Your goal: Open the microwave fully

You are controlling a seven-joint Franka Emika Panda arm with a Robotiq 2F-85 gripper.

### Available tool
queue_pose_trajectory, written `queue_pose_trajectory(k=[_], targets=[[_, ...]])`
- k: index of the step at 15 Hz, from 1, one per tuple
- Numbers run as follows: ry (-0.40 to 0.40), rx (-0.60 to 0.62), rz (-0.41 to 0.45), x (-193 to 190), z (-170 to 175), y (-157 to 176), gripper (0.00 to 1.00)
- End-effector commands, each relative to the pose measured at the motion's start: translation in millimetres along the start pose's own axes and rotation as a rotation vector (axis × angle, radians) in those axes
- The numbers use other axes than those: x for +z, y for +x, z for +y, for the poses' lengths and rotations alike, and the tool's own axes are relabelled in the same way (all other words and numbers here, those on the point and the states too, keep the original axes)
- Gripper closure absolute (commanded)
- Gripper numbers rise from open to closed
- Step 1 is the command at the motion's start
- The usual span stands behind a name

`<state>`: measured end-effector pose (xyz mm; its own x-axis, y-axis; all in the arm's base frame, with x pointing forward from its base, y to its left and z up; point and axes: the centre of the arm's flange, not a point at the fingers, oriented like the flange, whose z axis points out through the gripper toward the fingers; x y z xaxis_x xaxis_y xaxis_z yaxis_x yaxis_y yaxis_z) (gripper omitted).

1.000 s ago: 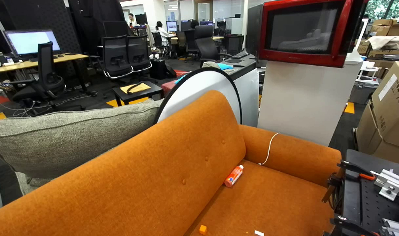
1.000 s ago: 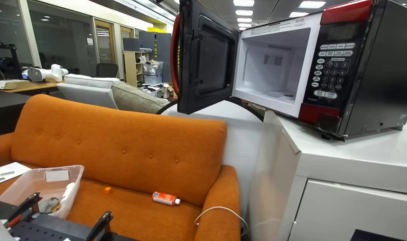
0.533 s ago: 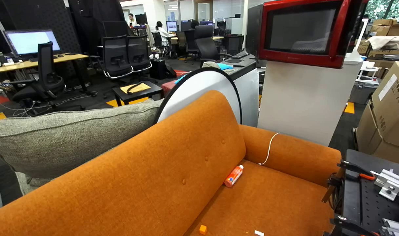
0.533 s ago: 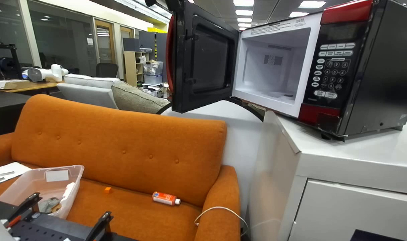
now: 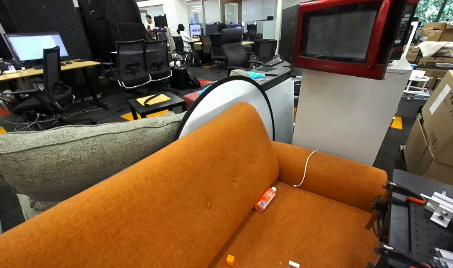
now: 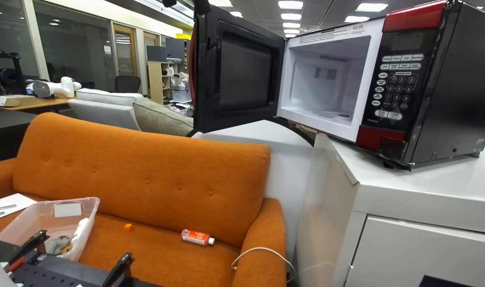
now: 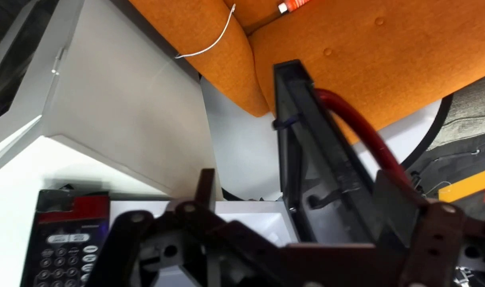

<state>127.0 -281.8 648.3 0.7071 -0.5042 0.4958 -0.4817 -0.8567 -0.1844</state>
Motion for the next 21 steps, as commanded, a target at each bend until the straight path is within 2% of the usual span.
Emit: queue_pose_trajectory(k=[1, 4, 8, 9, 12, 21], targets=[[0.071, -0.052, -0.037, -28.9, 93.0, 37.7, 0.0], [0.142, -0.12, -0.05, -55.0, 177.9, 52.5, 0.0], [0.176, -0.214, -0.051, -73.2, 216.0, 56.7, 0.0], [0.165, -0.168, -0.002, -57.3, 198.2, 36.5, 0.0], [0.172, -0.192, -0.007, -69.9, 202.5, 38.9, 0.0], [0.17, -0.193, -0.018, -68.3, 201.2, 40.3, 0.0]])
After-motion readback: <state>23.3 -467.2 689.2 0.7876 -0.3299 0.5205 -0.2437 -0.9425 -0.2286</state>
